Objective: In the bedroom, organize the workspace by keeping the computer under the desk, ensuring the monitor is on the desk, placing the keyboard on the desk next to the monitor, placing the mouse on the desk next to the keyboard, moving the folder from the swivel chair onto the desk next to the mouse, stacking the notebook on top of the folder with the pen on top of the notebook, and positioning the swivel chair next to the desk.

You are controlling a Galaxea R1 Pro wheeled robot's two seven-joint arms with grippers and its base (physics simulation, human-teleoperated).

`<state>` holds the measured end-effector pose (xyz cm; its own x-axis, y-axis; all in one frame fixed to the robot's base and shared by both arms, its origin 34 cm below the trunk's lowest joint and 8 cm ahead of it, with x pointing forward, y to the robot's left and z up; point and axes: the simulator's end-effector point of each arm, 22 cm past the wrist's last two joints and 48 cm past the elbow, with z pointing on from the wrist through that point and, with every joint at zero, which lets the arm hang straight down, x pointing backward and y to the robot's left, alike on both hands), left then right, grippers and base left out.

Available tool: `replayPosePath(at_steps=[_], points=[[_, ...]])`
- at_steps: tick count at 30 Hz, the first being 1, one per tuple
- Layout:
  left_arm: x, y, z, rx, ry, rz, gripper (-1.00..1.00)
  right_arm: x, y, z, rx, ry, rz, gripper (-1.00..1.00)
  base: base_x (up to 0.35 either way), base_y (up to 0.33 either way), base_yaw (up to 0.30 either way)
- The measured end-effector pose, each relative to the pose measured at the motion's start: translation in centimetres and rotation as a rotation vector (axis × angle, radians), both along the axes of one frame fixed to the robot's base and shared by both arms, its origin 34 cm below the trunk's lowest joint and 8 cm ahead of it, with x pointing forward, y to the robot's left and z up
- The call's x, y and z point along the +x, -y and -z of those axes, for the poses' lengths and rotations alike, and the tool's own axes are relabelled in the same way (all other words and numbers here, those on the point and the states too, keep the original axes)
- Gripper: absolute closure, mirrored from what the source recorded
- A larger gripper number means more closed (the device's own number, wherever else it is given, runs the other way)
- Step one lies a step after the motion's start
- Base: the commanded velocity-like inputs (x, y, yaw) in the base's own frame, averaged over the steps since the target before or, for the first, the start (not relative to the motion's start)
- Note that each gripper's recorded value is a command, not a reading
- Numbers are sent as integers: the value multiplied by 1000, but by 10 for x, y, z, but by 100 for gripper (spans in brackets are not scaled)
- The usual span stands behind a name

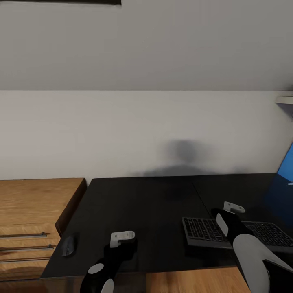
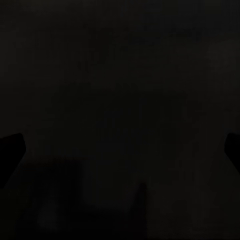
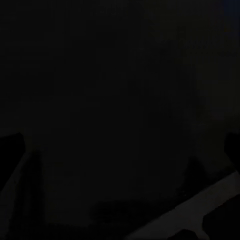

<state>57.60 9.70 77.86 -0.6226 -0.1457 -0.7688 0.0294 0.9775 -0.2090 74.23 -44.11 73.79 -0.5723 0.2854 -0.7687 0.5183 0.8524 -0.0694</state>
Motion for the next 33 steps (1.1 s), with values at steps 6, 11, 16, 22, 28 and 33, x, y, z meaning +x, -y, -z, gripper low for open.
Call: replayPosePath(at_steps=[6,11,16,22,28,33], points=[[0,0,0,0,-1,0,-100,1,-2,0,6,5,-1,-100,-50,2,0],[0,0,0,-1,-1,0,-100,2,-3,-1,9,8,-7,-100,-82,0,0],[0,0,0,-1,-1,-1,-100,4,-7,0,18,11,-20,-100,-11,0,0],[0,0,0,-1,-1,0,-100,6,-17,1,25,13,-33,-100,-1,0,0],[0,0,0,-1,-1,0,-100,14,-56,5,48,58,-63,-100,0,0,0],[0,0,1,0,-2,-1,-100,19,-63,2,33,73,-81,-100,0,0,0]])
